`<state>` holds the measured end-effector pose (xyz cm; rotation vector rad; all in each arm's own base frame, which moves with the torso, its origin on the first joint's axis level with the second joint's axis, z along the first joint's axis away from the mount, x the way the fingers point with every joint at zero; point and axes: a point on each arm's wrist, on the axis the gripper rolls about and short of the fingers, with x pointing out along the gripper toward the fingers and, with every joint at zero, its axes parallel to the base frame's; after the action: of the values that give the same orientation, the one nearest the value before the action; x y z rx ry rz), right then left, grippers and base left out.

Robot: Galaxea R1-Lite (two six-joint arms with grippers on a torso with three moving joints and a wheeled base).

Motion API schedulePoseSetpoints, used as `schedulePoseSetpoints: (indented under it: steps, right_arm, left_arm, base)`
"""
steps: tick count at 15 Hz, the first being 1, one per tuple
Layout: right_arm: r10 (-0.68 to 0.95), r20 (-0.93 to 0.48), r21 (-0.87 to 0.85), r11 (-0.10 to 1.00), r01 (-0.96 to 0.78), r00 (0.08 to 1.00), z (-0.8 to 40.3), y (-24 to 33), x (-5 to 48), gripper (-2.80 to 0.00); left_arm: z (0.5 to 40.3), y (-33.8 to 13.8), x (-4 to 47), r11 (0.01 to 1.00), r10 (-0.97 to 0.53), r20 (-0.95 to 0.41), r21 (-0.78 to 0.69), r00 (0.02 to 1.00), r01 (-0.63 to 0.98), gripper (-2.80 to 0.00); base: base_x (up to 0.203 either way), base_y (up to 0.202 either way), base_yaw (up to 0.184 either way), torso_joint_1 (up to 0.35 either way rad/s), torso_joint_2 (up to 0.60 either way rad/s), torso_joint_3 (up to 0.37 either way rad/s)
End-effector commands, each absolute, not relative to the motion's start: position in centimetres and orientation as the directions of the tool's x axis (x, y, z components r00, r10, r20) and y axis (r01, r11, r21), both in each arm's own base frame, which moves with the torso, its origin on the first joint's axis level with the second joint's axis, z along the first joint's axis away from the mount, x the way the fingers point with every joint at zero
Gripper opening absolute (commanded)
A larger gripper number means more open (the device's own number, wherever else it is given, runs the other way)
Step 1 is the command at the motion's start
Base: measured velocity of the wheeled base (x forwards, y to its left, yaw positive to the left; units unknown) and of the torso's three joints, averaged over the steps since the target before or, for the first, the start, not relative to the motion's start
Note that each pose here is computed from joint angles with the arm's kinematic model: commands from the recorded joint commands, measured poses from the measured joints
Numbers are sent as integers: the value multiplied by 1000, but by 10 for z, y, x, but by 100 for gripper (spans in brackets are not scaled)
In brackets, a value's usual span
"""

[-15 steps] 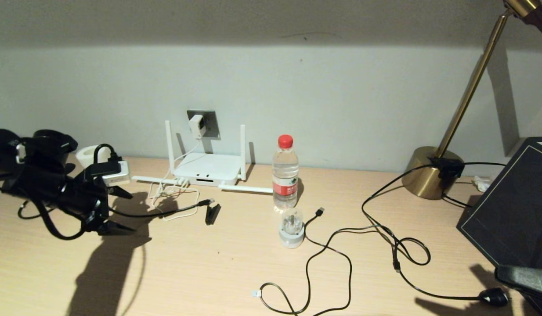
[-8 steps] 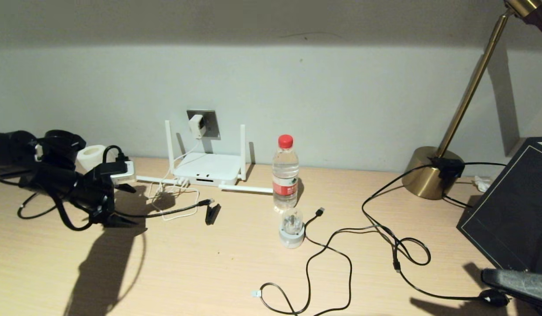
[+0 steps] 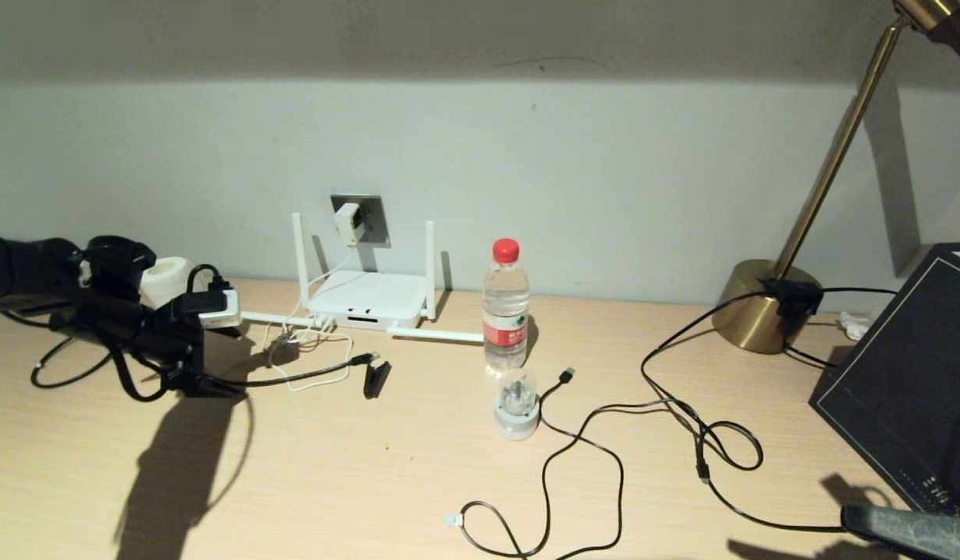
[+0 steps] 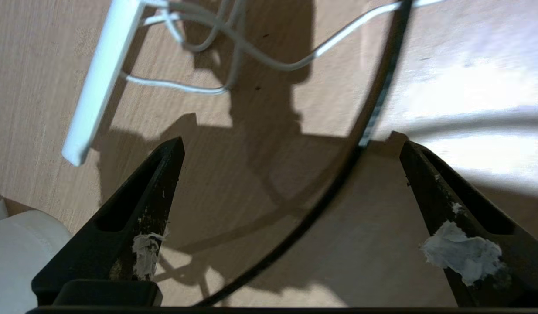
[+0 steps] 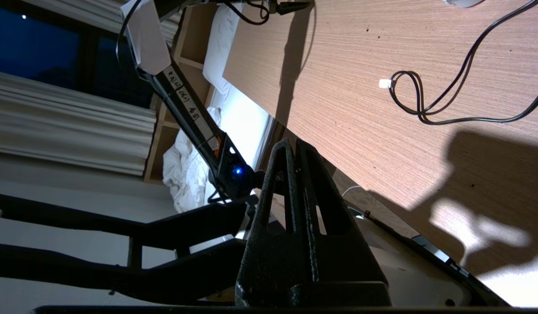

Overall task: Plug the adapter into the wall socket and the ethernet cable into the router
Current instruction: Hand it to the other hand

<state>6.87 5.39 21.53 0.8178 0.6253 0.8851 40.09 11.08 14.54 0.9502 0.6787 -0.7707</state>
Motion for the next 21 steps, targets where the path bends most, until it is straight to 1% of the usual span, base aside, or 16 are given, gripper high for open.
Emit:
schedulePoseSetpoints:
  steps: [1,5,8,11,15,17,21]
  right_arm:
    - [859,-124,825,367,-429,497,214,50,63,-280]
    - [861,-105,822,357,-444,498,211,46,55,-280]
    - [862,-89,818,350,-457,500,212,43,51,-280]
    - [862,-81,817,345,-463,500,212,42,49,-280]
    - [862,-87,818,347,-458,498,210,42,49,-280]
    - [862,-90,819,349,-456,498,209,42,49,-280]
    - [862,-98,821,353,-449,498,206,42,48,-280]
  left_arm:
    - [141,115,410,361,-269,-783,458,561,812,0]
    - [141,117,414,343,-259,-776,482,575,806,0]
    - [135,117,412,347,-260,-790,460,555,817,0]
    - [124,116,409,360,-280,-811,408,514,839,0]
    - [117,114,396,377,-305,-847,313,436,872,0]
    - [119,111,386,379,-330,-849,282,413,882,0]
    - [129,99,351,376,-372,-872,171,318,911,0]
  base:
    - [0,0,0,0,0,0]
    - [0,0,0,0,0,0]
    - [0,0,0,0,0,0]
    - [0,0,0,0,0,0]
    - [0,0,0,0,0,0]
    - [0,0,0,0,0,0]
    - [0,0,0,0,0,0]
